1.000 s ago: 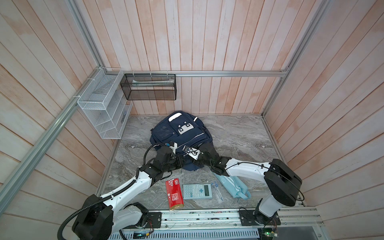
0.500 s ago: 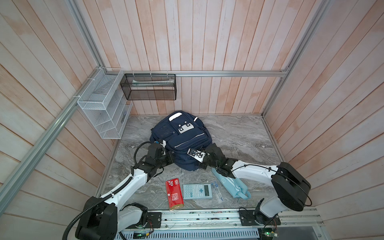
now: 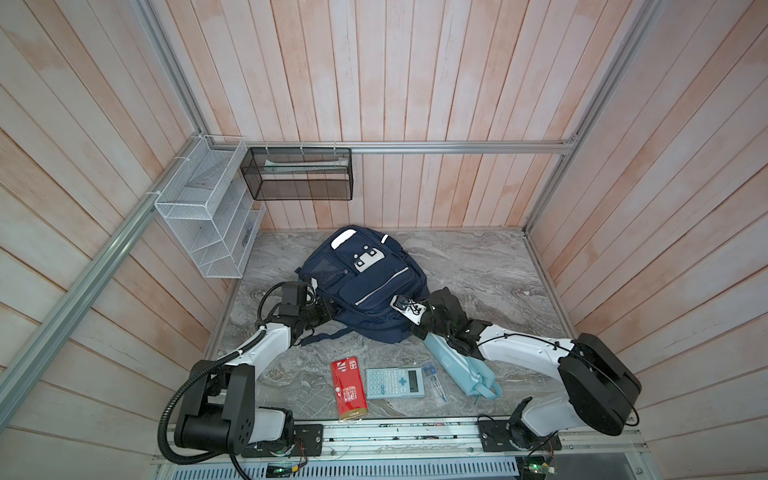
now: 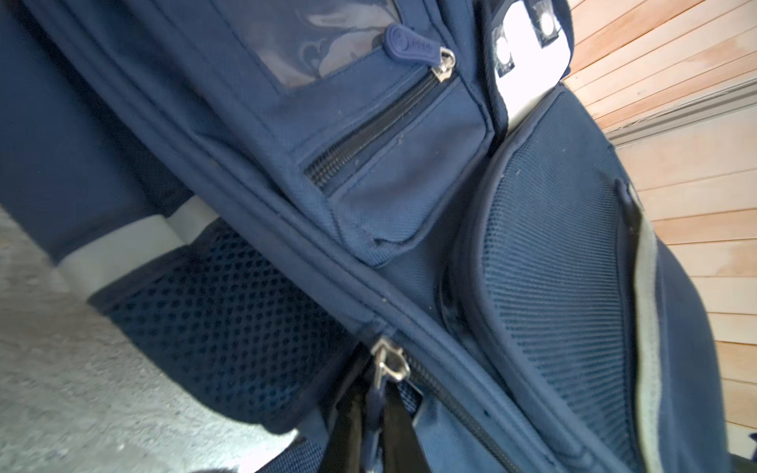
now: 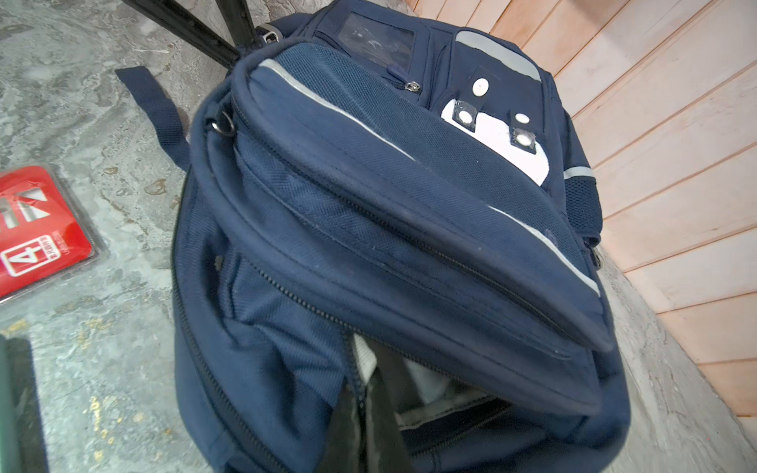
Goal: Pack the student bag
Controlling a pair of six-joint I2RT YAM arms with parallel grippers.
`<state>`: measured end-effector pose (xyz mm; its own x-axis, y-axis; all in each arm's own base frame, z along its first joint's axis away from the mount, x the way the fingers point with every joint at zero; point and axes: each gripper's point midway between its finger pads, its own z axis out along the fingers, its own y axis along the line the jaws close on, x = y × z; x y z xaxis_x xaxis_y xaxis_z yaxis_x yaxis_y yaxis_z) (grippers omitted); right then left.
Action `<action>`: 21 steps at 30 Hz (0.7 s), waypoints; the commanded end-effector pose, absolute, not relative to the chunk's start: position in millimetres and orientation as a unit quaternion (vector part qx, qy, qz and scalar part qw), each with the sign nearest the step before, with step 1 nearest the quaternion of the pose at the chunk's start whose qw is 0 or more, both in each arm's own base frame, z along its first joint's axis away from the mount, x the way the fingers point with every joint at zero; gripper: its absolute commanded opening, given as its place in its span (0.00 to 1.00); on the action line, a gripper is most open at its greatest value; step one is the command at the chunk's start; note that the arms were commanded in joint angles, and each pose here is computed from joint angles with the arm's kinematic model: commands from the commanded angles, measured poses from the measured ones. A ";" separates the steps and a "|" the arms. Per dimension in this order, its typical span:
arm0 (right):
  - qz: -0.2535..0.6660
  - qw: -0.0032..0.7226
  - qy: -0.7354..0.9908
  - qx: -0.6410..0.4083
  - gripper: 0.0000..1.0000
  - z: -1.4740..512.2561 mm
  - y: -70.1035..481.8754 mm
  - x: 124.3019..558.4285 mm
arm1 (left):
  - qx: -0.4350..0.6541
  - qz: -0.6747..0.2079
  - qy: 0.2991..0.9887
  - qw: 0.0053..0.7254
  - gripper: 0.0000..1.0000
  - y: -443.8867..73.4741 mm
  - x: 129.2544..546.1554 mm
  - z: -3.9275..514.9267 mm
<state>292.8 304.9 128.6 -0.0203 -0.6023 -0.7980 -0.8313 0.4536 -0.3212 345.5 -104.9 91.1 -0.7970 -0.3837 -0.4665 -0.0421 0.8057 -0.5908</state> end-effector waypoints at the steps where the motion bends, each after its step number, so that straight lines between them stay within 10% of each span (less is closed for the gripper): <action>1: 0.098 0.495 0.740 -0.445 0.18 147.6 280.7 309.7 | -0.150 -0.251 0.889 0.352 0.21 -74.6 369.8 106.0; 3: 0.116 0.503 0.753 -0.407 0.43 160.9 276.4 308.3 | -0.149 -0.256 0.893 0.340 0.52 -77.3 363.9 107.5; 7: 0.130 0.485 0.823 -0.266 0.78 172.7 246.4 310.3 | -0.123 -0.251 0.896 0.345 0.84 -83.0 352.2 127.5; 15: 0.148 0.376 0.912 -0.075 0.82 144.4 170.4 269.8 | 0.080 -0.199 0.870 0.444 0.98 -169.9 321.0 220.7; 21: 0.151 0.326 0.933 0.028 0.92 115.4 130.0 239.0 | 0.243 -0.172 0.876 0.378 0.92 -260.3 314.0 196.9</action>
<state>262.9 148.8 144.6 -0.6904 0.0572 -0.7211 -0.1920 0.9466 0.2589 316.1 -248.2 240.2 -0.5642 0.0951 -0.8201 0.5117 0.8199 -0.2569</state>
